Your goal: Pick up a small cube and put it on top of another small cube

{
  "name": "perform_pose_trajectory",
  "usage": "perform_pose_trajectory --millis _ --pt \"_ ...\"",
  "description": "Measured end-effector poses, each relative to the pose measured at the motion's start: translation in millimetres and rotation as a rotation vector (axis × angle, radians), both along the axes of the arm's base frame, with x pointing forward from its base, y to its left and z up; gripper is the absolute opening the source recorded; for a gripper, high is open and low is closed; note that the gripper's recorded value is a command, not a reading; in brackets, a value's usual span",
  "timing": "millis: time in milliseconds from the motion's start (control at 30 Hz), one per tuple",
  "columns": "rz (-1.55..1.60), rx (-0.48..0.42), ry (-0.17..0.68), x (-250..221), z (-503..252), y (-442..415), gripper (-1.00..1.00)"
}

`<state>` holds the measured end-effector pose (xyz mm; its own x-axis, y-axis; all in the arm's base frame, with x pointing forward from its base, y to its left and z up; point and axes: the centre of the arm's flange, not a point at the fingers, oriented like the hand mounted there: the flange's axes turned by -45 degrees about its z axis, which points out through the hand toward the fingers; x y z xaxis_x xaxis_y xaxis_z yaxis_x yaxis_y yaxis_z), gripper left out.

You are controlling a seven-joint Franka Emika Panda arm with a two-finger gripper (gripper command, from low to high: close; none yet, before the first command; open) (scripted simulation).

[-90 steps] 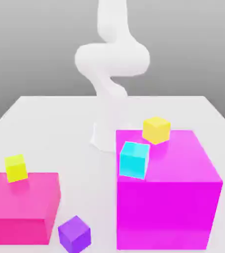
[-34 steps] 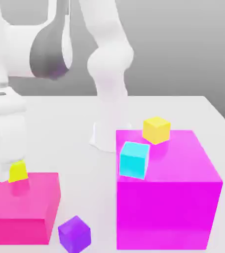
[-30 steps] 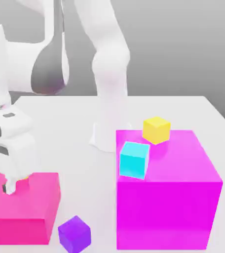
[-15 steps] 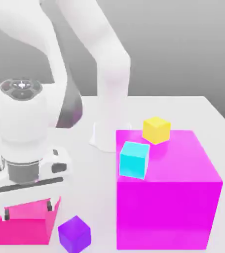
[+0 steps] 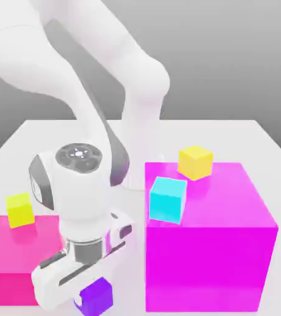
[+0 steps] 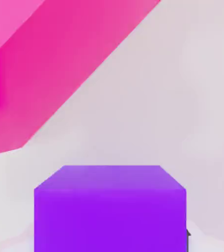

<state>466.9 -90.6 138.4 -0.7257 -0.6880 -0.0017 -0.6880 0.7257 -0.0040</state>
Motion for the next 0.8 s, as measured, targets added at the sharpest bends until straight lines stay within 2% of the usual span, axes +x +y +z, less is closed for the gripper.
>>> perform_pose_trajectory --millis 167,267,633,800 --pt "0.0 0.0 -0.001 0 51 0 -1.0" --pt "-0.113 -0.011 -0.013 5 74 -4 -1.0" --pt "-0.078 -0.154 -0.241 28 189 14 -1.0" --pt "-0.063 -0.139 -0.227 31 217 52 -1.0"
